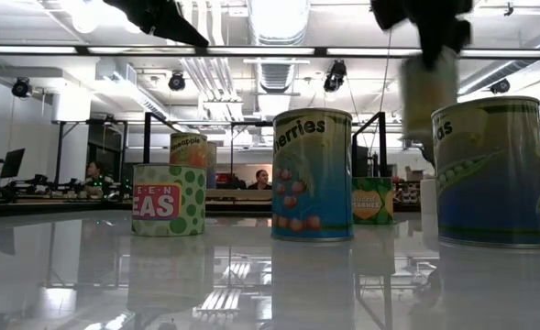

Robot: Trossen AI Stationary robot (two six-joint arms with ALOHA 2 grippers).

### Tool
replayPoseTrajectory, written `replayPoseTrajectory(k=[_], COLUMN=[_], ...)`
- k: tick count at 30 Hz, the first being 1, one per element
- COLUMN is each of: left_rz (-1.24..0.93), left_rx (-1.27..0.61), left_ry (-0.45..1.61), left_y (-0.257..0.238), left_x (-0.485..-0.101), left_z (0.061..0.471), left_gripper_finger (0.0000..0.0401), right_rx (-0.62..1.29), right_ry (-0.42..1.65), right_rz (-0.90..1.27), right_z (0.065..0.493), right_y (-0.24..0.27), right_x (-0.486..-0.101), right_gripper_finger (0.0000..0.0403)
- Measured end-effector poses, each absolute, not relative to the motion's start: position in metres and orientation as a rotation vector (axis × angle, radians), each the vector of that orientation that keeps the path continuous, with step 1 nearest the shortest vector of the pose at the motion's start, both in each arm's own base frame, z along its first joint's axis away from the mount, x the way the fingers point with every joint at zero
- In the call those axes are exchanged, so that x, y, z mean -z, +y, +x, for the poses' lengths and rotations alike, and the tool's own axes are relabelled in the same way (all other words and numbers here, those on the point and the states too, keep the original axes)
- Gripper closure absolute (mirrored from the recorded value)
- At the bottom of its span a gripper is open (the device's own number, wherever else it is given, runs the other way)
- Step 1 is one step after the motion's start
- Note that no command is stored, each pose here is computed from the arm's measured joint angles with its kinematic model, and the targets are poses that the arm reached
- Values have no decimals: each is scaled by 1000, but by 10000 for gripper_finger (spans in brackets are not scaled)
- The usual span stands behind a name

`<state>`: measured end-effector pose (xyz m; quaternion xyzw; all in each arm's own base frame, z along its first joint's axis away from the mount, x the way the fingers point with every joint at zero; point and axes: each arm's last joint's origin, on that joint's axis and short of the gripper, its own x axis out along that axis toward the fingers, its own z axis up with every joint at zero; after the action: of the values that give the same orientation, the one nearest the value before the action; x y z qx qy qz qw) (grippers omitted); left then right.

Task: Pick and place cans onto a shelf
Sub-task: Put the canned carrots on the shelf

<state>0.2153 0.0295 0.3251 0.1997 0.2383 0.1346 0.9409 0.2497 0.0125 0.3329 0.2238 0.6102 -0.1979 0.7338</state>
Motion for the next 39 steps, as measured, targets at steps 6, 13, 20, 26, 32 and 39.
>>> replayPoseTrajectory(k=[6,13,20,26,32,39], left_rz=[423,423,436,438,428,425], left_rx=[-265,-107,-168,-225,-235,-252], left_ry=[505,325,232,252,231,156], left_y=[29,25,26,25,23,20], left_x=[-323,-328,-317,-318,-318,-322], left_z=[215,222,218,196,169,148], left_gripper_finger=[401,401,401,401,401,401], right_rx=[316,230,175,127,120,131], right_ry=[1105,1089,1146,1190,1245,1251], right_rz=[347,96,-92,-120,-108,-86], right_z=[280,331,381,398,409,417], right_y=[8,-26,-80,-117,-134,-136], right_x=[-358,-357,-340,-325,-302,-289], right_gripper_finger=[94,93,92,92,92,92])
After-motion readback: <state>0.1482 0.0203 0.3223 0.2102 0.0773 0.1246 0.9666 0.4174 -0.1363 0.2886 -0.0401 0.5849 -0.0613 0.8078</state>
